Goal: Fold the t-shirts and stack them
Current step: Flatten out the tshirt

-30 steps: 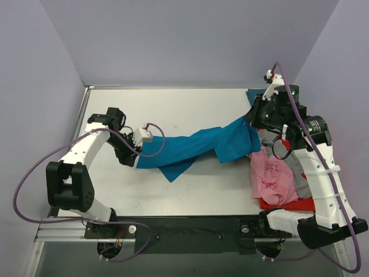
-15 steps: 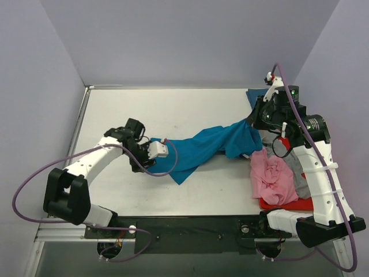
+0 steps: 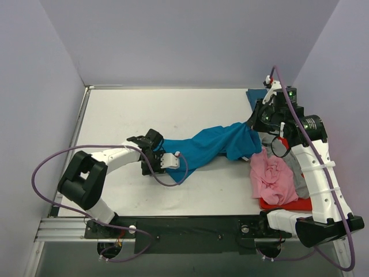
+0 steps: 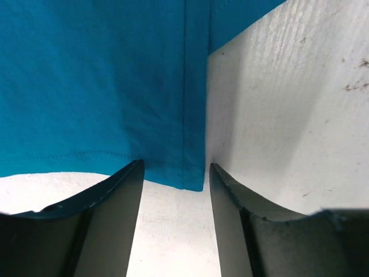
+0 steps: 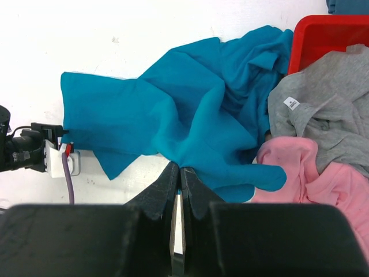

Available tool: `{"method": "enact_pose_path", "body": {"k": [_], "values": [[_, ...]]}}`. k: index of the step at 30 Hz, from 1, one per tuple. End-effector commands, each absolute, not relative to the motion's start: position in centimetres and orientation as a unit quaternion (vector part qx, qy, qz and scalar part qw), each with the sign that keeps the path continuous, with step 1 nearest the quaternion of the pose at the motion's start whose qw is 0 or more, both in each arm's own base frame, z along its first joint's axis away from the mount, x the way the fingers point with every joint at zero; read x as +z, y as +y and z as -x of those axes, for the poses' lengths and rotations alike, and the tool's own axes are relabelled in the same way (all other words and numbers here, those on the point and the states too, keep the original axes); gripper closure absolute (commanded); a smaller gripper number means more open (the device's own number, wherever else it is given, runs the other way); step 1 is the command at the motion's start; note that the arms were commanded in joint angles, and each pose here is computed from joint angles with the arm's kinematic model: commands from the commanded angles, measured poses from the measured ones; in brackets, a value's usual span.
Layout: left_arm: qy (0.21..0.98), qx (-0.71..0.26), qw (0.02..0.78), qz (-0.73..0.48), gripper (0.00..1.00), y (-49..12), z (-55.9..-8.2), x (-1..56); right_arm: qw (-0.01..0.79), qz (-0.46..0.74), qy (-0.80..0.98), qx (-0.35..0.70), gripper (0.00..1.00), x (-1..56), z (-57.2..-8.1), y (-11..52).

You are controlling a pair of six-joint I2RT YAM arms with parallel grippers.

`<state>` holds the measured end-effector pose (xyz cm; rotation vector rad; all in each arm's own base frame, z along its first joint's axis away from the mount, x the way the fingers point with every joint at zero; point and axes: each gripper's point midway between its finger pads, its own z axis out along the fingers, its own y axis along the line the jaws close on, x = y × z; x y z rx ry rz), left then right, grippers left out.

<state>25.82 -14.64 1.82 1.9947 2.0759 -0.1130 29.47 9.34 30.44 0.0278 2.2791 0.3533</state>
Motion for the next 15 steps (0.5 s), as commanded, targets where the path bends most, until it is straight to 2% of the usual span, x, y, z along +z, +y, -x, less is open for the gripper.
{"method": "enact_pose_path", "body": {"k": [1,3,4,5,6,7,8,11,14,15], "values": [[0.705,-0.016,0.138,-0.695,0.45,-14.4,-26.6,0.9,0.421,-0.016,0.896,0.139,1.0,31.2,-29.5,9.0],[0.704,-0.005,0.131,-0.698,0.57,-13.7,-26.3,0.4,0.427,-0.017,0.894,0.137,1.0,31.6,-29.5,8.7],[0.703,0.0,0.129,-0.699,0.69,-13.5,-26.3,0.2,0.429,-0.019,0.893,0.136,1.0,31.7,-29.6,8.5],[0.703,0.018,0.128,-0.699,0.76,-12.8,-26.6,0.0,0.435,-0.019,0.89,0.137,1.0,32.2,-29.5,8.4],[0.702,0.026,0.129,-0.7,0.9,-12.6,-26.7,-0.1,0.437,-0.02,0.889,0.135,1.0,32.3,-29.6,8.2],[0.703,0.051,0.13,-0.698,0.97,-11.9,-27.3,0.1,0.442,-0.022,0.886,0.138,1.0,32.9,-29.6,8.1],[0.706,0.062,0.134,-0.693,1.0,-11.6,-27.7,0.4,0.449,-0.023,0.883,0.139,1.0,33.4,-29.7,7.9],[0.723,0.101,0.169,-0.662,1.0,-11.4,-30.0,2.5,0.463,-0.022,0.874,0.144,1.0,34.7,-29.7,7.8],[0.738,0.159,0.261,-0.601,1.0,-11.6,-34.1,8.7,0.486,-0.015,0.861,0.151,1.0,37.2,-29.6,7.6],[0.741,0.183,0.302,-0.571,1.0,-11.8,-36.0,12.4,0.486,-0.011,0.861,0.152,1.0,37.6,-29.5,7.6]]}}
